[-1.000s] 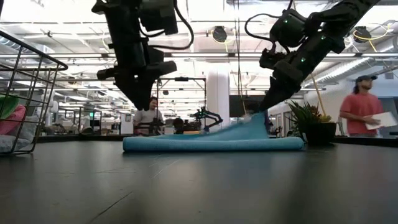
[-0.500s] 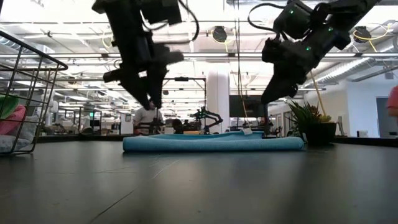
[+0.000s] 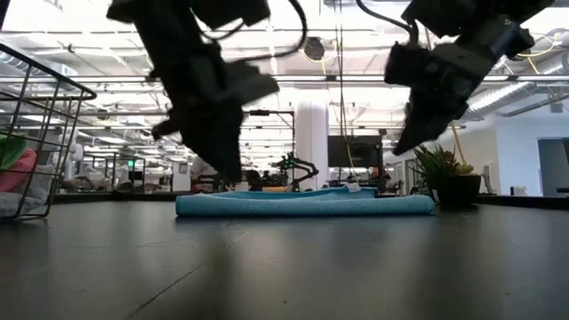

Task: Fold microfiber towels
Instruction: Fold the blue microfiber cloth

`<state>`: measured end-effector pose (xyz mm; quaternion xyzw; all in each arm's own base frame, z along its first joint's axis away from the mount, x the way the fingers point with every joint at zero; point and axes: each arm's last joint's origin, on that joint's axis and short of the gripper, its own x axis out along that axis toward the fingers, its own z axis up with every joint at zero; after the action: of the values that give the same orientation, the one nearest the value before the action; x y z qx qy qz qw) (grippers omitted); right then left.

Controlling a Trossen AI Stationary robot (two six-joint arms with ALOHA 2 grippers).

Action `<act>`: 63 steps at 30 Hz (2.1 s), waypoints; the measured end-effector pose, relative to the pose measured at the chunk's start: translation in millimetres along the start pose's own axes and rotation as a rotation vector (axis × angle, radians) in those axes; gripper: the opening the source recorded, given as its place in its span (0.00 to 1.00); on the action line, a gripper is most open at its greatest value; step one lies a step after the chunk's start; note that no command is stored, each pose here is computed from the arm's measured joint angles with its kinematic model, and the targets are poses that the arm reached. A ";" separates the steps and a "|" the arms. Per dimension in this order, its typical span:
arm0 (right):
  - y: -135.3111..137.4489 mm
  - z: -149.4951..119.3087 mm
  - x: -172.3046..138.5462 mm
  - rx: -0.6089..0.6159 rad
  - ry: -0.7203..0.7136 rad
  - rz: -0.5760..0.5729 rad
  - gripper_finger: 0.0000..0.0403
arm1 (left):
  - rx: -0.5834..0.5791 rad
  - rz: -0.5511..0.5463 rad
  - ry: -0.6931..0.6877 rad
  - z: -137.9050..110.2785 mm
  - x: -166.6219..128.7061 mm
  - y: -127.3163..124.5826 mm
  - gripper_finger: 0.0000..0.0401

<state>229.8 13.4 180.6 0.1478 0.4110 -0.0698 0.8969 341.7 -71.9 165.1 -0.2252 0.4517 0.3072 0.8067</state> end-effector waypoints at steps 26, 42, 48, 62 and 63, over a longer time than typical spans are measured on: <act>23.7 -38.7 54.6 0.107 0.240 -0.012 0.00 | 0.085 0.034 0.080 -3.2 16.1 4.7 0.02; 65.7 -53.4 20.0 0.251 0.266 0.144 0.00 | 0.183 0.012 0.100 -1.7 15.7 3.9 0.02; 59.1 -23.3 -16.6 0.311 -0.029 0.168 0.00 | 0.285 -0.025 0.049 21.1 10.4 -0.6 0.02; 48.5 13.3 -68.2 0.259 -0.553 0.095 0.00 | 0.487 -0.038 -0.057 76.5 33.9 32.4 0.03; 48.4 13.4 -66.9 0.261 -0.556 0.081 0.00 | 0.500 -0.036 -0.052 78.8 35.0 35.3 0.03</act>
<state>207.7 55.2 249.7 0.2534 0.1310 -0.1240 0.9504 377.6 13.9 170.3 -0.0187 0.4886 0.1770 0.8542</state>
